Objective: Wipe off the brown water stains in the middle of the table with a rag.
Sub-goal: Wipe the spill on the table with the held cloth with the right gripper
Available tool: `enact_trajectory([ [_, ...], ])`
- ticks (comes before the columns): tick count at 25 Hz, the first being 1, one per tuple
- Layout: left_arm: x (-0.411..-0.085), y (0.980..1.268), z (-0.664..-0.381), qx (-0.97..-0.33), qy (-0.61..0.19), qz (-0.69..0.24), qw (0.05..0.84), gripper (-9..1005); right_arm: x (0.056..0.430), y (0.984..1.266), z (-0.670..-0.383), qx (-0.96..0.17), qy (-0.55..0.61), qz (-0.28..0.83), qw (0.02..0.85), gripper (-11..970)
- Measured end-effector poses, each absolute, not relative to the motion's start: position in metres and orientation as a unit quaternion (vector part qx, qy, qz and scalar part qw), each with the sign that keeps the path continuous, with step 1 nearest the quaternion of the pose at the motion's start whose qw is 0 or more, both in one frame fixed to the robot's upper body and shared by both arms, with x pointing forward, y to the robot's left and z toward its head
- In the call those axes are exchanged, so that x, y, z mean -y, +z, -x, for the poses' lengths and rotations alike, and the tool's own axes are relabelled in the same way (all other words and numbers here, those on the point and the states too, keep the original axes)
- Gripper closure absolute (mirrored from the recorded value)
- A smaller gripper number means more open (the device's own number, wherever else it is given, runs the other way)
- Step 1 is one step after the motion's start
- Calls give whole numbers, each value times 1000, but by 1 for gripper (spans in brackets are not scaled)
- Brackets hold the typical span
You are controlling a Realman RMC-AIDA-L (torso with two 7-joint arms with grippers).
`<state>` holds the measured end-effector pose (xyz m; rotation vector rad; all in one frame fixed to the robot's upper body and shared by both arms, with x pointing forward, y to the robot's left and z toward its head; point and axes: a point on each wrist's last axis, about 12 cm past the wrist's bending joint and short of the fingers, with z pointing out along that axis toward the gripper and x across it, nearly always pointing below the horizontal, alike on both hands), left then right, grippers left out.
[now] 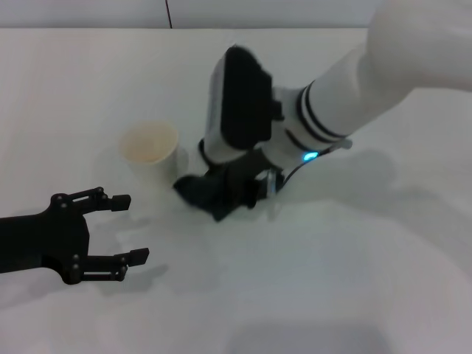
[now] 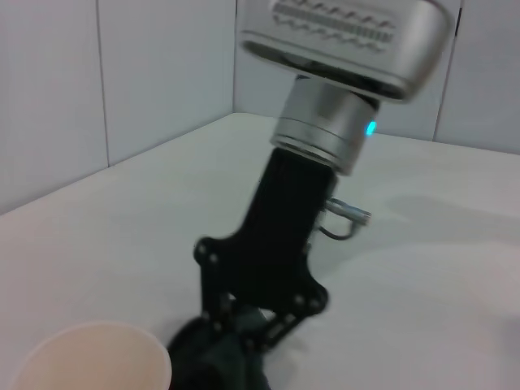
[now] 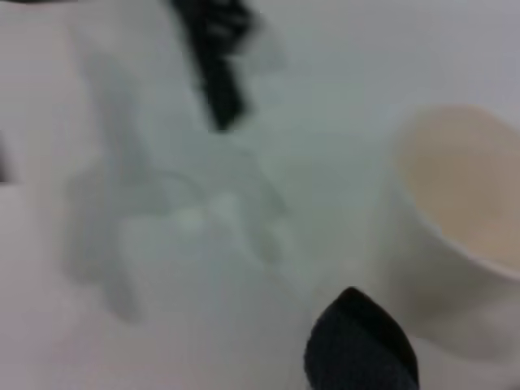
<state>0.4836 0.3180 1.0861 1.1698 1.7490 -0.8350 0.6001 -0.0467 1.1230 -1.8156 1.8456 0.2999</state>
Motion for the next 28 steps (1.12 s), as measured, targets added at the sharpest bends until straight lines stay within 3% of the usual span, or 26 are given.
enact_trajectory([
  [9,-317,1086,-484,-699,-335,-467,425,109,30,1124,-575,-643,134,716,239,833],
  [23,-317,1085,-483,-700,-335,-465,426,109,64,1128,-631,-700,75,644,299,806],
  [28,-315,1085,-485,-700,-332,-464,428,109,67,1127,-636,-707,71,632,310,797],
])
